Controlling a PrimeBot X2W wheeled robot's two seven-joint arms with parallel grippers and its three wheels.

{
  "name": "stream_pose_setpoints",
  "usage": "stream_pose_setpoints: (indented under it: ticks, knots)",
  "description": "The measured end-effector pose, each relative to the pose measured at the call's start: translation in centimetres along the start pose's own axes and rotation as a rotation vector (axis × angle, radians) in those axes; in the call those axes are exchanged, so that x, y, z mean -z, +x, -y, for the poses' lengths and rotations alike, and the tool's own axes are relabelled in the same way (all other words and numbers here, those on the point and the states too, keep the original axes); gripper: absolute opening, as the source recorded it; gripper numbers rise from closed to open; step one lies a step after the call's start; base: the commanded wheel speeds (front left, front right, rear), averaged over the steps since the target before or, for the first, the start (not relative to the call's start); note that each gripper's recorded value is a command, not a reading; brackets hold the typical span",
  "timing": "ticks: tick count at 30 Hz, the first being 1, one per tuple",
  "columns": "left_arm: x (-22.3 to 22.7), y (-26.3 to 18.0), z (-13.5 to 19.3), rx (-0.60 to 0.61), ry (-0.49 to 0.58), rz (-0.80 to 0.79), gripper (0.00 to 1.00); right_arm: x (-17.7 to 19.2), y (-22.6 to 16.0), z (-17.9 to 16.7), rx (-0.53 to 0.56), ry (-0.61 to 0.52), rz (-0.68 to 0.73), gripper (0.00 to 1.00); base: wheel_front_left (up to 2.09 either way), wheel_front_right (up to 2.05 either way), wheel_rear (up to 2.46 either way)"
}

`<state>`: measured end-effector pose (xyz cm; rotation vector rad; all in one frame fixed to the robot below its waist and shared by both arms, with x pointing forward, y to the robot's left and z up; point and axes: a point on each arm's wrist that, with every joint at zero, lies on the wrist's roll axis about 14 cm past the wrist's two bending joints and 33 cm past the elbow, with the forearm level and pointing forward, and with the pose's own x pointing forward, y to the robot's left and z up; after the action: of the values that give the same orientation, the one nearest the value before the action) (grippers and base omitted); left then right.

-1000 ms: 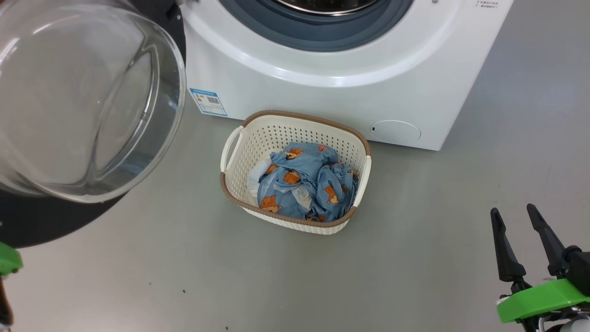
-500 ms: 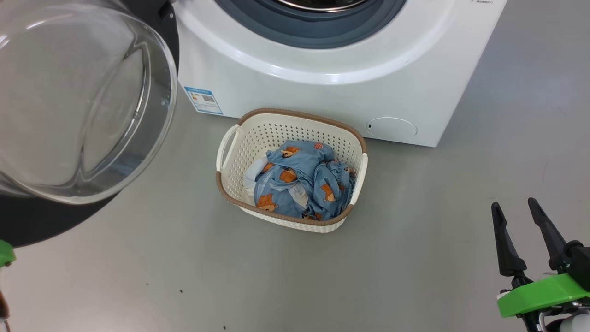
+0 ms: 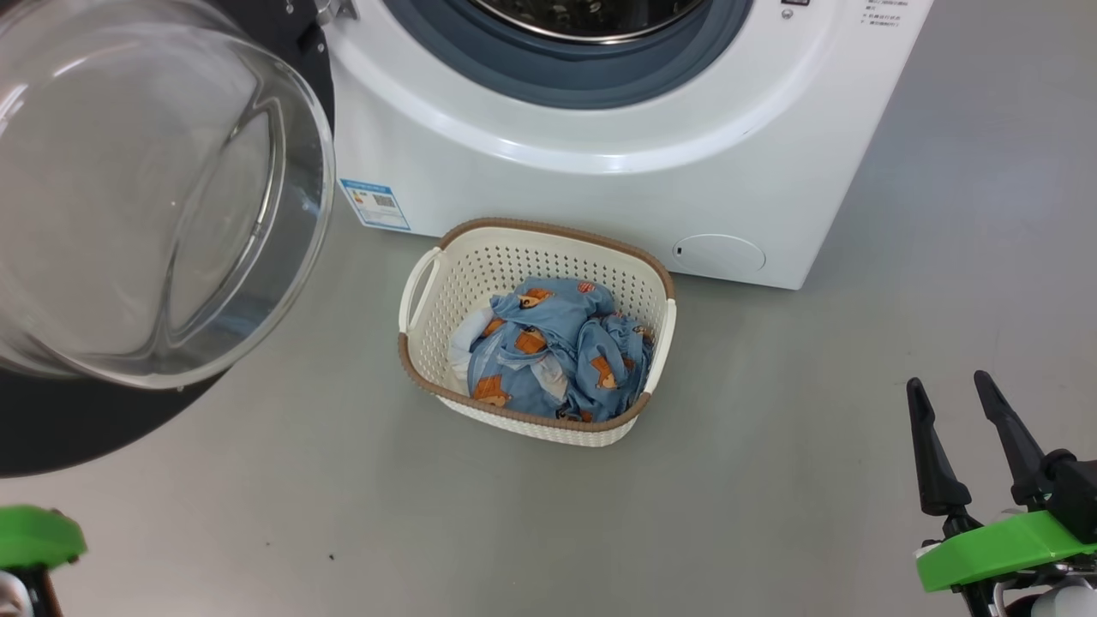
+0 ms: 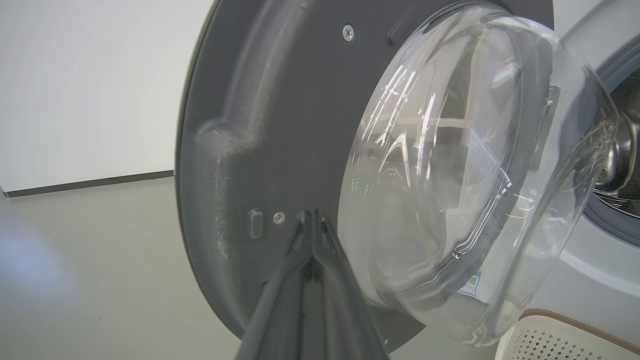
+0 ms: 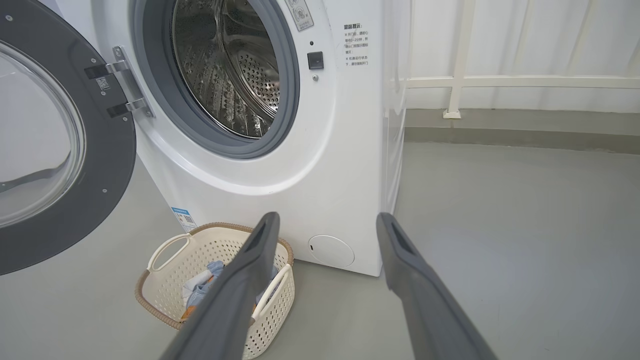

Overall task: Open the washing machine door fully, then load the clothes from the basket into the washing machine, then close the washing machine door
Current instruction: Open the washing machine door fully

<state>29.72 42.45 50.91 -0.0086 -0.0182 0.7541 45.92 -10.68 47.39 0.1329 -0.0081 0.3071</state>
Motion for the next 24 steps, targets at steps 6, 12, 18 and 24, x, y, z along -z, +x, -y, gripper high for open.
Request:
stream_pose_setpoints:
  ticks: [6, 12, 18, 24]
  knots:
    - [-0.6, -2.1, 1.3, 0.043, -0.006, 0.038, 0.0, -0.7, -0.4, -0.2, 0.004, 0.002, 0.015, 1.0, 0.0, 0.0, 0.0]
    - [-0.3, -4.7, 4.2, 0.12, -0.043, 0.038, 0.09, -1.4, -1.2, 0.0, 0.018, 0.0, 0.03, 1.0, 0.0, 0.0, 0.0]
    - [0.8, -6.5, 7.2, 0.226, -0.079, 0.002, 1.0, -2.1, -2.1, -0.2, 0.027, 0.006, 0.043, 1.0, 0.0, 0.0, 0.0]
    - [1.3, -8.0, 11.2, 0.368, -0.104, -0.031, 1.0, -2.0, -3.6, 0.5, 0.057, 0.004, 0.034, 1.0, 0.0, 0.0, 0.0]
